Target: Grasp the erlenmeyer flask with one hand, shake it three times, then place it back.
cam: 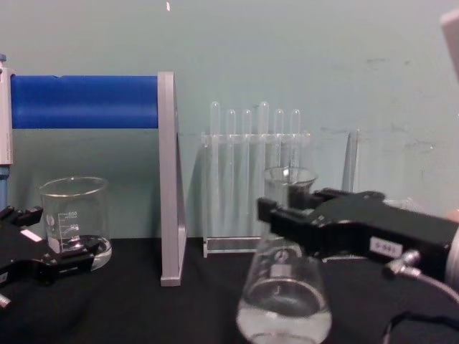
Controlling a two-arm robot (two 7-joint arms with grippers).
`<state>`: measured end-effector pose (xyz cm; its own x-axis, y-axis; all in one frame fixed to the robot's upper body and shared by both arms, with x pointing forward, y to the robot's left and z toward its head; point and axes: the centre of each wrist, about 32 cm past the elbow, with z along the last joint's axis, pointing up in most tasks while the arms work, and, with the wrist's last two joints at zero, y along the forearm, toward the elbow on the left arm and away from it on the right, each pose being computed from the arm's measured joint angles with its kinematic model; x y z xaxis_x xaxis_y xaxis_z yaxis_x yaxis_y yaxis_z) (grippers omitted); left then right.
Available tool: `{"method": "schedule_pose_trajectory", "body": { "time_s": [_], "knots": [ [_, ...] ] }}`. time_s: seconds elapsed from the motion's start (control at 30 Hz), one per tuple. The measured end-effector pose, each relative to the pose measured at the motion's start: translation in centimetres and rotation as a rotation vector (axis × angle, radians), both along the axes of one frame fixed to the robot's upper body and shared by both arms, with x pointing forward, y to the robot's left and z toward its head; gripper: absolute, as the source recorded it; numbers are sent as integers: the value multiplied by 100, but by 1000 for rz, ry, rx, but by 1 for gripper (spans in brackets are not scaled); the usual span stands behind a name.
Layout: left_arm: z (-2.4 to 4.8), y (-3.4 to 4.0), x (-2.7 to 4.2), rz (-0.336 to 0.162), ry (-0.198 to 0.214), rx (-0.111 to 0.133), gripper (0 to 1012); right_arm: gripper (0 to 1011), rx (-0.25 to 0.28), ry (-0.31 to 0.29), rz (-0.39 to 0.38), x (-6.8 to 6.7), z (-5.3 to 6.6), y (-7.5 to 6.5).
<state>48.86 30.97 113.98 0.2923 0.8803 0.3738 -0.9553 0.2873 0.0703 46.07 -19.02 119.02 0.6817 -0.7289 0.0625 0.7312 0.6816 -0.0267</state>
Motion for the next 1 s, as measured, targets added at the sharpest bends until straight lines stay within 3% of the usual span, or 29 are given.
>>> {"method": "schedule_pose_trajectory", "body": {
  "time_s": [0.6,1.0],
  "knots": [
    [0,0,0,0,0,0,1001,449,31,-11,-268,250,28,-442],
    [0,0,0,0,0,0,1001,449,50,-17,-377,320,47,-663]
  ]
}}
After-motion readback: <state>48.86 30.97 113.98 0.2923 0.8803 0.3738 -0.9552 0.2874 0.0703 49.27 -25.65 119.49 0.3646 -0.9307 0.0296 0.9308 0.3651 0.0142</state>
